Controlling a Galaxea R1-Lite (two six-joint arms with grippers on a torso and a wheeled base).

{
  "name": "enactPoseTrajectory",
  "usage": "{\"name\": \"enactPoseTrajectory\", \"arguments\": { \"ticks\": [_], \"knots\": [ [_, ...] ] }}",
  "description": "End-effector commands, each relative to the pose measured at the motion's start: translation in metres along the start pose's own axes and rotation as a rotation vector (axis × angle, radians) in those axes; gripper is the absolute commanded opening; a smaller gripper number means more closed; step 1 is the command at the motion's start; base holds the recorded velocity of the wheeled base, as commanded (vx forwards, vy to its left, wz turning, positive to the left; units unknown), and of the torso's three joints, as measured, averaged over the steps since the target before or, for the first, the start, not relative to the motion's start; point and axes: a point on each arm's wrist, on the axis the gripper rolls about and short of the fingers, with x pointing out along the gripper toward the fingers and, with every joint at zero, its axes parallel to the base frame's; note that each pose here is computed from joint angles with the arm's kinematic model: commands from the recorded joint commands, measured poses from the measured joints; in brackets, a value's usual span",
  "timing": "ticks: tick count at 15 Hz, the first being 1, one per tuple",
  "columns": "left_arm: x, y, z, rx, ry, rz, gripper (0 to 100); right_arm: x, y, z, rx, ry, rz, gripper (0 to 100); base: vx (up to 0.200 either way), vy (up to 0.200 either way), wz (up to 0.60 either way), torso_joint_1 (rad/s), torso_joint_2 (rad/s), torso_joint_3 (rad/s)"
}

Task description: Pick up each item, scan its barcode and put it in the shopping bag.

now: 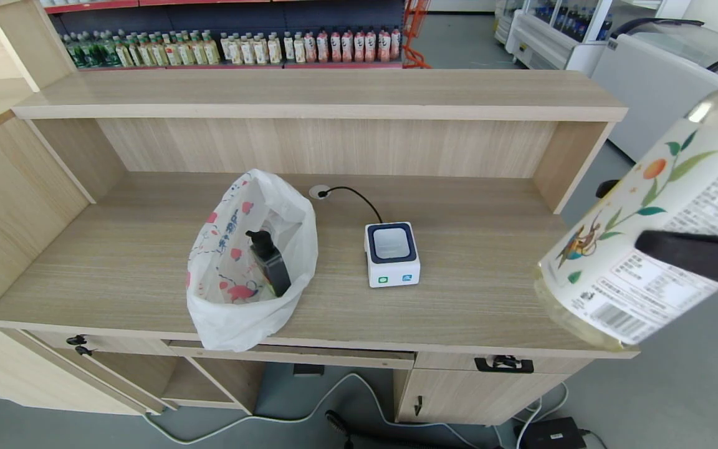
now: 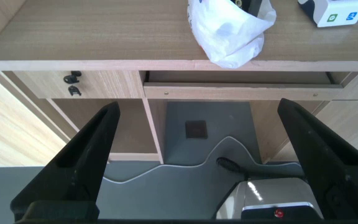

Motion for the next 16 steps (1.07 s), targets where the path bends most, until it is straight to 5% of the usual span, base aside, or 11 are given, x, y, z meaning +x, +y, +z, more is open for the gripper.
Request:
{"name": "enactPoseTrajectory", "arguments": {
  "ticks": [1, 5, 6, 12, 16],
  "knots": [
    [0.000, 0.000, 0.000, 0.000, 0.000, 0.002, 100, -0.018, -0.056, -0.035, -0.199, 0.159, -0.311, 0, 0.000, 0.000, 0.00, 0.000, 0.00, 0.000],
    [0.000, 0.000, 0.000, 0.000, 0.000, 0.001, 100, -0.033, -0.092, -0.048, -0.441, 0.210, -0.567, 0, 0.000, 0.000, 0.00, 0.000, 0.00, 0.000],
    [0.000, 0.000, 0.000, 0.000, 0.000, 0.001, 100, -0.038, -0.104, -0.053, -0.599, 0.257, -0.625, 0, 0.000, 0.000, 0.00, 0.000, 0.00, 0.000],
    [0.000, 0.000, 0.000, 0.001, 0.000, 0.001, 100, -0.041, -0.123, -0.062, -0.941, 0.340, -0.648, 0, 0.000, 0.000, 0.00, 0.000, 0.00, 0.000],
    [0.000, 0.000, 0.000, 0.003, 0.000, 0.001, 100, -0.038, -0.121, -0.066, -0.968, 0.348, -0.632, 0, 0.000, 0.000, 0.00, 0.000, 0.00, 0.000]
  ]
}}
